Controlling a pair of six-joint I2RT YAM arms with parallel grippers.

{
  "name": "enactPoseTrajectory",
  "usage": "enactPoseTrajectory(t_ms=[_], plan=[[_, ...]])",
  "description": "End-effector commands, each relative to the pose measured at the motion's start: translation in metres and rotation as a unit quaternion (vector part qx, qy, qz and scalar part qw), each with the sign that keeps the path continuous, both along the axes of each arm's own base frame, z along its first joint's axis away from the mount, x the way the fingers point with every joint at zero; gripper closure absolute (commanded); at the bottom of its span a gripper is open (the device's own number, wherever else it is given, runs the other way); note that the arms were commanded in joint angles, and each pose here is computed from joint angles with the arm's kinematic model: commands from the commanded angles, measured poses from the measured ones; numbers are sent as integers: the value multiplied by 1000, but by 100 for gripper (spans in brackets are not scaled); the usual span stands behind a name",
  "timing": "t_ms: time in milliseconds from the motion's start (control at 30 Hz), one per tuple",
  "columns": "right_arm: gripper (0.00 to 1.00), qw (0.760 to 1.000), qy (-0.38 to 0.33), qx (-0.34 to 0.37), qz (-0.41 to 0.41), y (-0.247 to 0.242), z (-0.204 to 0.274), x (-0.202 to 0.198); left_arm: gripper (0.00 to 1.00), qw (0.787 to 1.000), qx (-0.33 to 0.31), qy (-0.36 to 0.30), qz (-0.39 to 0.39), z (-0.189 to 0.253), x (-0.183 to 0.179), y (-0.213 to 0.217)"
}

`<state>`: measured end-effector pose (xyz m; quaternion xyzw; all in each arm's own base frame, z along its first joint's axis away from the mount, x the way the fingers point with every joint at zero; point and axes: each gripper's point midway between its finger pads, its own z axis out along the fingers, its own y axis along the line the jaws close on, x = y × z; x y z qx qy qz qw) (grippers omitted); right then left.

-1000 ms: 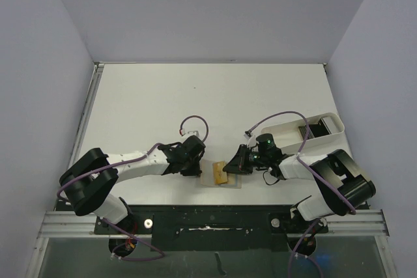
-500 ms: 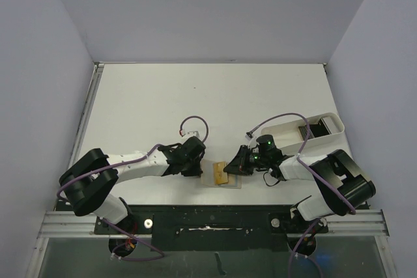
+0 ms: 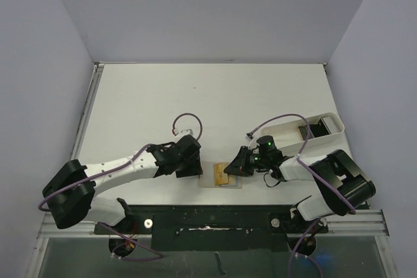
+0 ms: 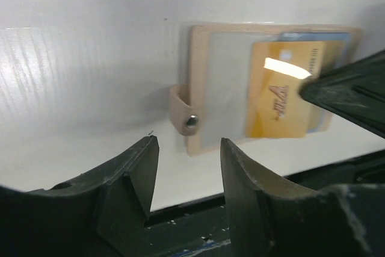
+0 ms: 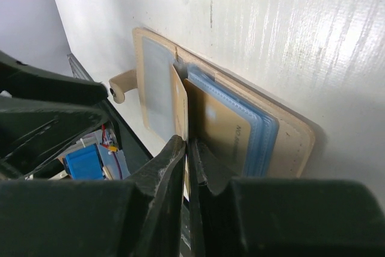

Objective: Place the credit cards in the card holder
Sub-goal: Insert the credit card into the card holder.

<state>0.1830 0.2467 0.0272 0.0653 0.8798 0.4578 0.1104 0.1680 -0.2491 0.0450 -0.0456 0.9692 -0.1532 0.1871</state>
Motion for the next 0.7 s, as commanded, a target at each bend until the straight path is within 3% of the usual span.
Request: enactPoseTrajectory(t_ms=[0, 133, 367, 667], plan=[[93, 1000, -16, 3, 6, 3, 0, 1, 54, 996, -82, -30, -2, 39, 8, -24], [93, 1000, -17, 5, 5, 4, 1, 2, 54, 995, -103, -17, -5, 24, 4, -24], [92, 1000, -25, 6, 1, 4, 4, 4, 61, 997, -80, 13, -4, -13, -4, -15], [94, 999, -38, 11, -13, 6, 11, 10, 90, 994, -103, 30, -11, -20, -10, -24]])
